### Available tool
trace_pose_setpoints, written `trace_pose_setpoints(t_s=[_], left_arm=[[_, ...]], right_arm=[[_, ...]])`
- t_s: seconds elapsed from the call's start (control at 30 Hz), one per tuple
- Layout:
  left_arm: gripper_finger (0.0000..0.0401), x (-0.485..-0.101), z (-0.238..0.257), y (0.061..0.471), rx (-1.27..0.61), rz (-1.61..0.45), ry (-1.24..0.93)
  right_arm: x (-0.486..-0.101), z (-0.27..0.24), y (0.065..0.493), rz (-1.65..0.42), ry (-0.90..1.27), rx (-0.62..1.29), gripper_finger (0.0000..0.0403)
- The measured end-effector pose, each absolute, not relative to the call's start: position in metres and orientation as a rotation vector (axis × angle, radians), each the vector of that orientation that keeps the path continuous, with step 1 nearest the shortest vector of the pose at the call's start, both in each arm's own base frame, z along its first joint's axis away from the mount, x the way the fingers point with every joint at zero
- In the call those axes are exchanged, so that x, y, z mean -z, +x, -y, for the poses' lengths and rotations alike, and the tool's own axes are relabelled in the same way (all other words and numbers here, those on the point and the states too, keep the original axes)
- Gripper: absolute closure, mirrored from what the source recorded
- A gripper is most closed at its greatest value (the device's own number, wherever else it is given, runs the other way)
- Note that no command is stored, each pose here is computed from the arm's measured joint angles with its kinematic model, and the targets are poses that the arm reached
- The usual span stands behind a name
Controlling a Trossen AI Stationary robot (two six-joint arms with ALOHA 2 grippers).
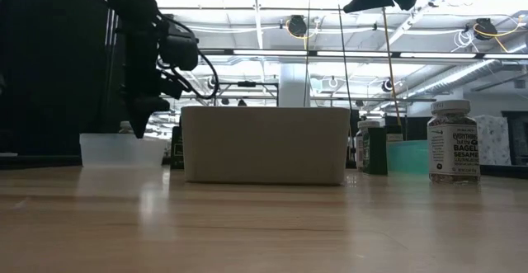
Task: Sort spices by type
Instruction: Adjust the transparent bin, then put the right yellow seasoning bottle into the orange bin
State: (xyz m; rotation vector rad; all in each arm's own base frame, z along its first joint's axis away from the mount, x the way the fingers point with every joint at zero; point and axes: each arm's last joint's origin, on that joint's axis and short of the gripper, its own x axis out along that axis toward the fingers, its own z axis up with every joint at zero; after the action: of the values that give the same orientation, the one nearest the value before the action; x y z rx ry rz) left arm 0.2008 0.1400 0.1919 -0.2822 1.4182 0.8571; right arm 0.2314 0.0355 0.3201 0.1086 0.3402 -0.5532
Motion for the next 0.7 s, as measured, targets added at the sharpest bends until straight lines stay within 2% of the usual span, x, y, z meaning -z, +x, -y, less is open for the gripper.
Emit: trace_pose_setpoints(t_s=[0.33, 0.57, 0.7], left_arm=[[0.0399, -0.196, -0.132, 0.205, -0.838, -1.396, -0.257], [0.0399, -0.224, -0.098, 0.208, -0.805, -1.235, -0.201], [0.0399, -0.245, -0.066, 0.206, -0.718, -1.116, -0.162]], right_arm=[[-0.32, -0.035, 0.231, -0.34, 0.108, 0.553, 0.0193], [-0.32, -0.032, 0.232, -0.34, 0.111, 0.568, 0.0193], [-0.32, -0.029, 0.232, -0.339, 0.113, 0.58, 0.0193]])
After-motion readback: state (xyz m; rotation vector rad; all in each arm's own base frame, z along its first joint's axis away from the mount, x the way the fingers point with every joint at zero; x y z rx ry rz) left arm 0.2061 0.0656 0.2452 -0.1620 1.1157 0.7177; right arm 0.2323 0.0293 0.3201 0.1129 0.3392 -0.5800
